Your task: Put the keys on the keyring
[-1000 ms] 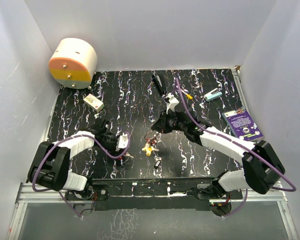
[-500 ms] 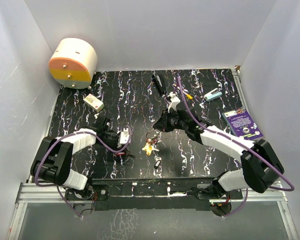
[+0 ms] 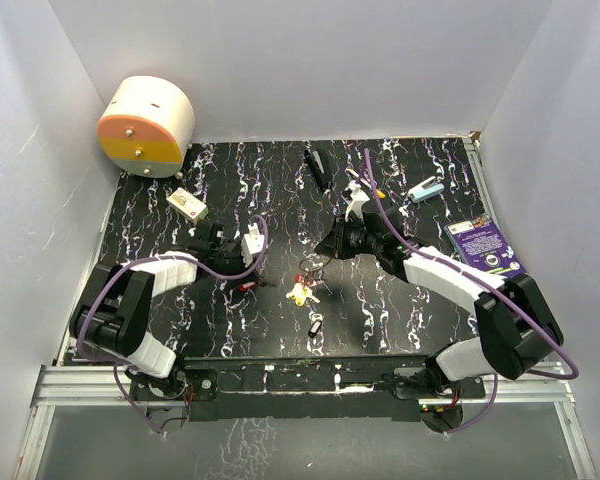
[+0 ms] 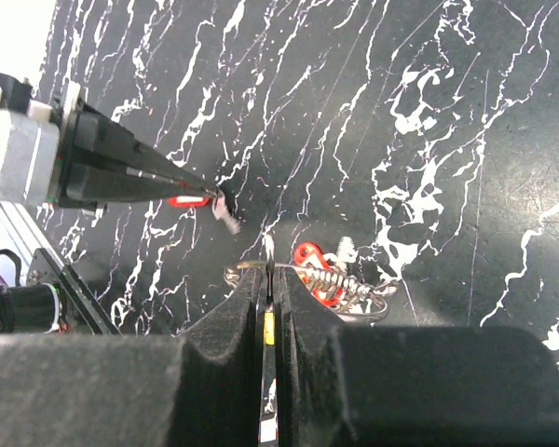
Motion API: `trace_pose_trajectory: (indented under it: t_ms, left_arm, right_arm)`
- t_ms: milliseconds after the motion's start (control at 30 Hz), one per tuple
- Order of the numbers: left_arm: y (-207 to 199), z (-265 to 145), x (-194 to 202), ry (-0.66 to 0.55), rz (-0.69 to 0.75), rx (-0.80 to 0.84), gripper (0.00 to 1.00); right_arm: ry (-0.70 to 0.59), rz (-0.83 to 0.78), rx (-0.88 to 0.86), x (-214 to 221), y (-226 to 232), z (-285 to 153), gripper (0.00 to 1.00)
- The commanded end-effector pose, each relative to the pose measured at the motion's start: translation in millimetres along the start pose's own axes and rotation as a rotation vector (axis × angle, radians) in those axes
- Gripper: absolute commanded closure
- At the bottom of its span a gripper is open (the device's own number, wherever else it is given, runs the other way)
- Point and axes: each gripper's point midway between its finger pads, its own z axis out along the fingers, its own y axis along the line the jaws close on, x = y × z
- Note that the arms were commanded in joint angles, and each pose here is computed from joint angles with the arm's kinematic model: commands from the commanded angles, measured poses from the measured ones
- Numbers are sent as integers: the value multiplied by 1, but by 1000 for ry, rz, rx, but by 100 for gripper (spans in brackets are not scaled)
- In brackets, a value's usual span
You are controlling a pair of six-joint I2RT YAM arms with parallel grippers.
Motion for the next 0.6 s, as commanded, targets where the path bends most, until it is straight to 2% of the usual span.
trace_pose_trajectory:
  t_ms: [0,33,67,133,200,267,400,567]
  left_arm:
    - [31,-1,-17,-14,-68,-129,100]
    - [34,-2,-20,-21,-81,-142,100]
    - [36,-2,-23,-25,-95,-149,94]
    - [36,-3,-27,-34,-105,-144,70]
    - [36,-2,-27,-36,-101,-138,52]
    - [37,-2,-28,-39,-101,-144,41]
    - [40,-3,-30,-45,-133,-165,38]
    - [50,-5,-53,-137,-349,-221,38]
  right_arm:
    - [-67,-60,-75,-30,17,4,92]
    - [-64,-60,-77,-30,17,4,92]
    - [-63,-58,-76,-29,17,4,92]
    - [-63,-56,-76,-29,16,4,92]
    - [-66,-56,-77,-30,17,3,92]
    - [-71,-56,-76,-31,18,2,92]
    - [-72,-54,-77,-32,18,2,92]
    - [-77,-54,-78,-33,19,0,92]
